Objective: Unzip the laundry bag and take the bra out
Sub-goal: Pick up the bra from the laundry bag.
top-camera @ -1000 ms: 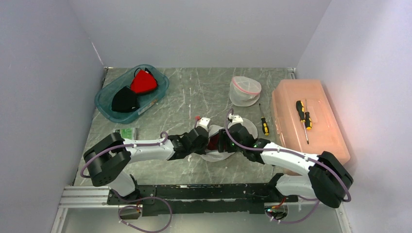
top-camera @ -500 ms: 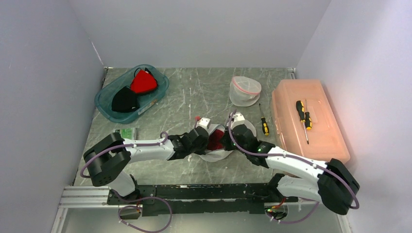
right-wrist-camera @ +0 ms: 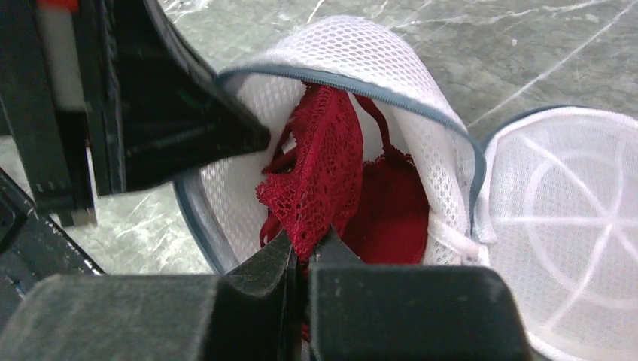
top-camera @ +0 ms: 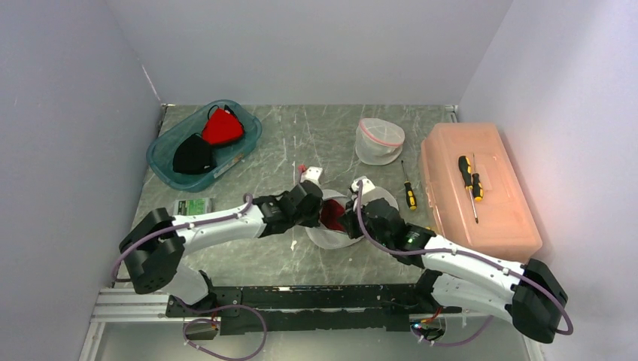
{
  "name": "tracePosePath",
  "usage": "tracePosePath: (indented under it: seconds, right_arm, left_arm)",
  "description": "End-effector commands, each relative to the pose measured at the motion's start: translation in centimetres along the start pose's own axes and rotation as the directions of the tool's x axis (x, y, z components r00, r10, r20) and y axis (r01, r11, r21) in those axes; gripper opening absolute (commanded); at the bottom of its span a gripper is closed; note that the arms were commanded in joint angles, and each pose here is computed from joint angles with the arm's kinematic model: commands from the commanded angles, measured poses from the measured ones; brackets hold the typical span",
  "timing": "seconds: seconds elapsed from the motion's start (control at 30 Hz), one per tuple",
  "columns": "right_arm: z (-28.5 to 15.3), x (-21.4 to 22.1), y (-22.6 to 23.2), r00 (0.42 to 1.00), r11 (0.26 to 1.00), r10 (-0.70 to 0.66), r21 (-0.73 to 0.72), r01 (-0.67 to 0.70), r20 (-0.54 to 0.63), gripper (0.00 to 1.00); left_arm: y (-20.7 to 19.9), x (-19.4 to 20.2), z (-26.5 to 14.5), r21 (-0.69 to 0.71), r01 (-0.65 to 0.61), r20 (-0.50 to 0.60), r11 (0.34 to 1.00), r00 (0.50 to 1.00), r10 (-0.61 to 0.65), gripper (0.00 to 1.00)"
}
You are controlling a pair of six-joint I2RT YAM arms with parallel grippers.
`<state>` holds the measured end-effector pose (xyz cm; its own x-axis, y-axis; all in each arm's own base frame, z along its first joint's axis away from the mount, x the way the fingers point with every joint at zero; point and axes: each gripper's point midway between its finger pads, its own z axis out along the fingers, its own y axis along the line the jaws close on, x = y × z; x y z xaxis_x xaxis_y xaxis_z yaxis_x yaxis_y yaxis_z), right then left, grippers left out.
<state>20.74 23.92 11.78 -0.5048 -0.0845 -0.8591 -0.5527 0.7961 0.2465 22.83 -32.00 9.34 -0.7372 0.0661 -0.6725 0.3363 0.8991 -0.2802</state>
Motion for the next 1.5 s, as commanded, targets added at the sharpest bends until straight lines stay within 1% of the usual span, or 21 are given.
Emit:
tracePosePath:
  seconds: [0.0, 0.17, 0.33, 0.43, 0.57, 0.67, 0.77, 0.87, 1.03, 1.17, 1.27, 1.47]
  right_arm:
    - [-0.9, -3.2, 2.0, 0.996, 0.998, -0.024, -0.062, 0.030, 0.088, 0.00]
    - [-2.6, -5.6, 3.6, 0.986, 0.990, -0.015, -0.133, 0.038, 0.168, 0.00]
    - [-4.0, -7.7, 3.7, 0.971, 0.990, 0.033, -0.138, 0.000, 0.237, 0.00]
    - [-4.8, -8.7, 3.3, 0.957, 0.991, 0.083, -0.125, -0.050, 0.278, 0.00]
    - [-4.9, -9.0, 2.2, 0.936, 0.985, 0.168, -0.081, -0.150, 0.309, 0.00]
    - [-4.6, -8.6, 0.9, 0.912, 0.969, 0.240, -0.034, -0.243, 0.331, 0.00]
    - [-4.6, -8.4, 0.7, 0.891, 0.957, 0.284, -0.048, -0.286, 0.353, 0.00]
    - [-5.1, -9.4, 1.2, 0.880, 0.957, 0.289, -0.085, -0.278, 0.377, 0.00]
    - [-6.9, -11.6, 1.5, 0.861, 0.958, 0.287, -0.105, -0.268, 0.421, 0.00]
    - [-8.4, -13.2, 1.5, 0.830, 0.941, 0.336, -0.123, -0.316, 0.445, 0.00]
    - [-9.3, -14.3, 2.1, 0.802, 0.925, 0.380, -0.173, -0.339, 0.462, 0.00]
    - [-10.8, -16.1, 3.0, 0.764, 0.909, 0.416, -0.248, -0.334, 0.493, 0.00]
  left_arm:
    - [0.1, -4.3, -2.4, 0.009, 0.076, 0.094, 0.997, 0.993, -0.077, 0.03]
    - [1.9, -4.8, -2.7, -0.033, 0.096, 0.104, 0.995, 0.990, -0.092, 0.03]
    - [2.5, -3.6, -2.1, -0.033, 0.112, 0.086, 0.993, 0.990, -0.109, 0.03]
    - [2.9, -2.6, -1.5, -0.040, 0.116, 0.064, 0.992, 0.991, -0.113, 0.03]
    - [3.3, -1.0, -0.9, -0.034, 0.118, 0.044, 0.992, 0.992, -0.117, 0.03]
    - [2.8, -0.5, -0.7, 0.022, 0.114, 0.044, 0.993, 0.992, -0.115, 0.03]
    - [2.3, 0.0, -0.5, 0.066, 0.097, 0.040, 0.993, 0.994, -0.100, 0.04]
    - [2.4, 0.7, -0.1, 0.071, 0.091, 0.027, 0.993, 0.995, -0.093, 0.04]
    - [3.0, 1.5, 0.1, 0.063, 0.097, 0.021, 0.993, 0.995, -0.099, 0.05]
    - [3.1, 1.6, 0.2, 0.064, 0.098, 0.029, 0.993, 0.995, -0.100, 0.06]
    - [3.1, 1.6, 0.4, 0.060, 0.100, 0.027, 0.993, 0.994, -0.102, 0.07]
    - [3.0, 1.7, 0.4, 0.064, 0.106, 0.024, 0.992, 0.994, -0.107, 0.08]
